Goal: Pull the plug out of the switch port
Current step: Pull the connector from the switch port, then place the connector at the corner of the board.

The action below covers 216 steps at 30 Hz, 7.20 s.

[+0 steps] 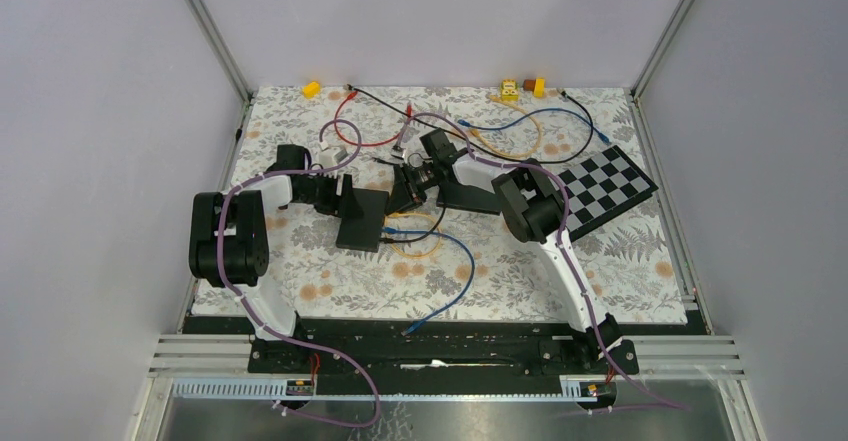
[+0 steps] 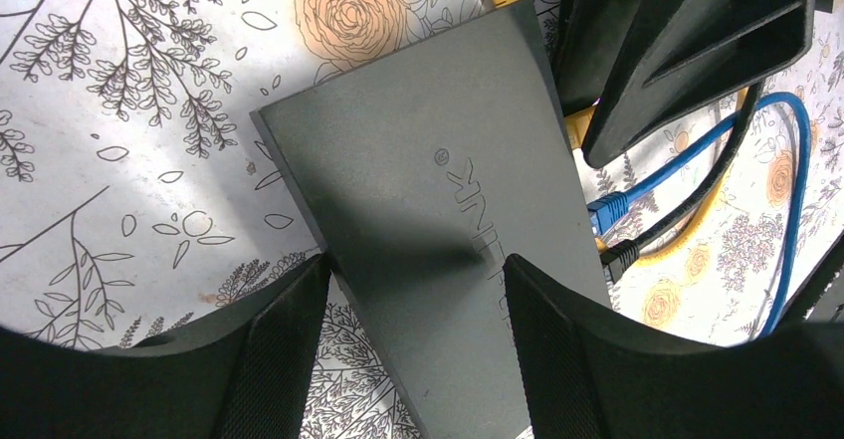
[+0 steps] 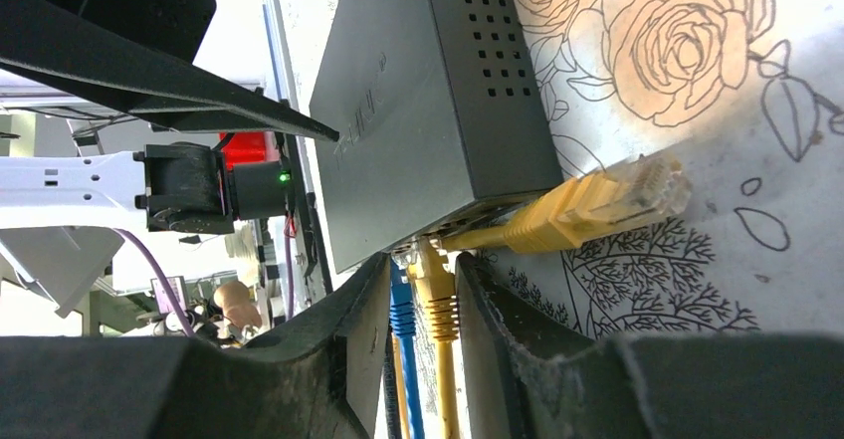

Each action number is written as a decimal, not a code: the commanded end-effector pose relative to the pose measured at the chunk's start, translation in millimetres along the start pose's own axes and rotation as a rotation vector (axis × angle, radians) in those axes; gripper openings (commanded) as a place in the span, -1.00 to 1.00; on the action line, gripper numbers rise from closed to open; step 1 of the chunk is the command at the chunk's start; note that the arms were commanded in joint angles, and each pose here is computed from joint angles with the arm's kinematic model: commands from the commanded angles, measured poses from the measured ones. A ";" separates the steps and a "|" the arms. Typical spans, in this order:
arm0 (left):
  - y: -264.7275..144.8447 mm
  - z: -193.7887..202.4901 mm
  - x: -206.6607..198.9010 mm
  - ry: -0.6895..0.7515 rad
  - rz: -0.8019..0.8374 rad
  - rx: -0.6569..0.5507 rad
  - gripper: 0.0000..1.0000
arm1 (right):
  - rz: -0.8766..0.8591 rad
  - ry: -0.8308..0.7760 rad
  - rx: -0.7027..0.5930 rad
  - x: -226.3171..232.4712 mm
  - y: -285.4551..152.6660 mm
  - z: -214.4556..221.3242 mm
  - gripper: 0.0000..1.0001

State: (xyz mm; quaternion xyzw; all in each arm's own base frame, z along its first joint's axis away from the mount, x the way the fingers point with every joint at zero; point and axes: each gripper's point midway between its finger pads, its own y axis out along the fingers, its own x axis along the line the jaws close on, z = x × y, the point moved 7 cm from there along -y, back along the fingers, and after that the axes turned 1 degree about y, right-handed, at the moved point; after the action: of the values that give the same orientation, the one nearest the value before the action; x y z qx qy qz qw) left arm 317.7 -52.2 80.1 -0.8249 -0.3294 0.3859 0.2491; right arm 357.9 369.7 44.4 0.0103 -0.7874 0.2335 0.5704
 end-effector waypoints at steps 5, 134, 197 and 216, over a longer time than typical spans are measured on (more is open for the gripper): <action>5.7 11.5 -10.0 -0.017 0.019 0.047 0.35 | 0.096 0.059 0.002 -26.3 11.4 12.8 -0.23; 39.5 10.2 -43.7 0.411 -0.426 0.054 0.45 | 0.094 -0.040 -0.026 -45.1 -40.8 8.3 -1.00; 123.1 -117.5 -181.4 1.046 -0.127 -0.266 0.13 | -0.031 -0.133 -0.514 163.8 -198.4 -95.3 -1.00; 15.0 -152.7 -113.6 1.157 -0.618 -0.029 -1.00 | 0.031 -0.176 -0.530 141.9 -235.3 -92.6 0.20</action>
State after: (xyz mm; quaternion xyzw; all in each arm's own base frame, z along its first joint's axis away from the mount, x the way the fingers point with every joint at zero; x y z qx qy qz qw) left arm 372.1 -208.9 163.2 -0.8167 -0.3051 -0.1755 0.4573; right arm 464.6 241.6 244.8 -0.1324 -0.8366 0.0264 0.5310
